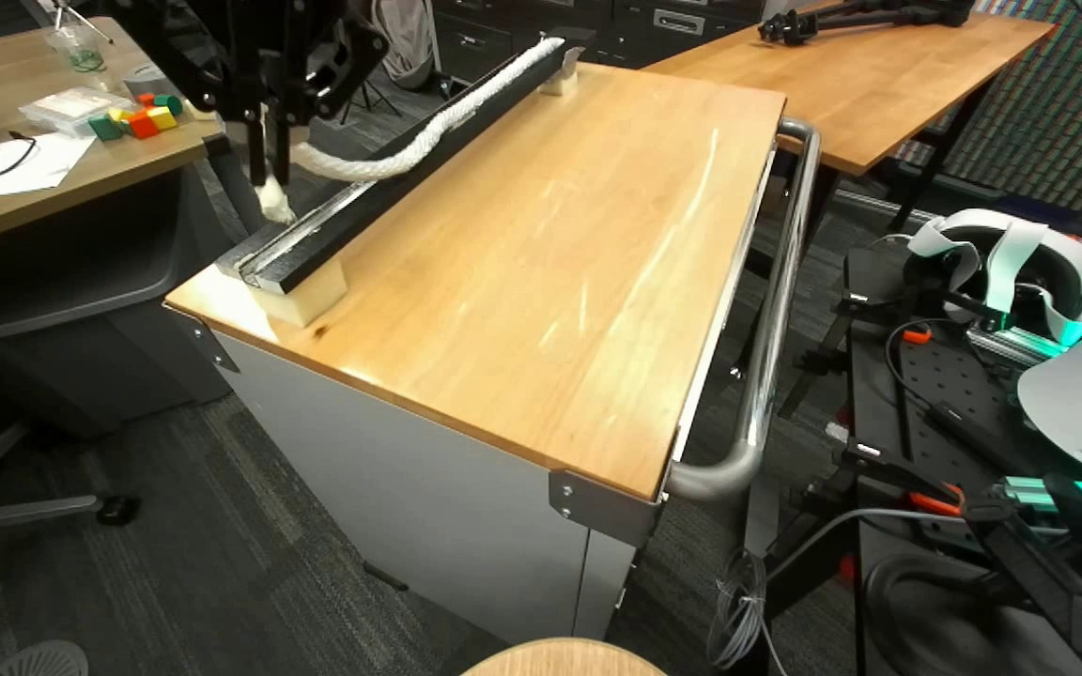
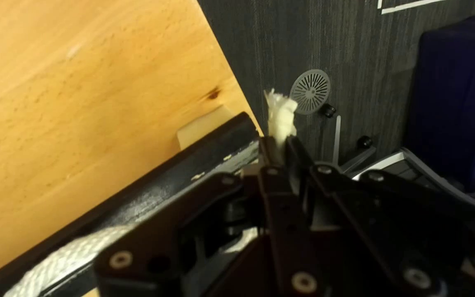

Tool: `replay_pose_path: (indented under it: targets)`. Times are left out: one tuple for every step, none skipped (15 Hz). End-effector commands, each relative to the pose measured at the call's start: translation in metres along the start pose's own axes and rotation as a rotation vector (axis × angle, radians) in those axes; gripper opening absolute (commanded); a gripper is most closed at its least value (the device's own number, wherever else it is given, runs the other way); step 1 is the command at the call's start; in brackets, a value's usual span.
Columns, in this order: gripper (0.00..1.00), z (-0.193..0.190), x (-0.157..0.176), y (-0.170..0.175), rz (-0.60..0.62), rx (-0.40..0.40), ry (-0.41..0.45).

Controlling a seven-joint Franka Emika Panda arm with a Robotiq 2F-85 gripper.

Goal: Put the rope in the groove on the black object

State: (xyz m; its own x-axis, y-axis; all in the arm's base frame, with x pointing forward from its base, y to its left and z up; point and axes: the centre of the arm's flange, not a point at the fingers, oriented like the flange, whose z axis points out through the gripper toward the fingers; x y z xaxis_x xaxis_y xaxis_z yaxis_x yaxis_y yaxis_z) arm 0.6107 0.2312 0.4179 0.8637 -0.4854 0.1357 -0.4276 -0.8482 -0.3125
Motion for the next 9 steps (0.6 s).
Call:
replay_pose_path:
  targets:
    - [0.02,-0.012,0.020,-0.022,-0.003,-0.050,0.060]
    - [0.02,-0.013,0.025,-0.023,-0.005,-0.064,0.068]
    - [0.02,-0.013,0.028,-0.024,-0.007,-0.077,0.077]
    - [0.02,-0.012,0.031,-0.026,-0.008,-0.087,0.081]
    - [0.02,-0.011,0.033,-0.027,-0.010,-0.098,0.084]
    - [0.02,-0.010,0.035,-0.029,-0.015,-0.106,0.090]
    - [0.02,-0.009,0.036,-0.030,-0.022,-0.112,0.089]
    - [0.02,-0.008,0.036,-0.032,-0.031,-0.115,0.081]
    - [0.02,-0.007,0.036,-0.035,-0.038,-0.113,0.068]
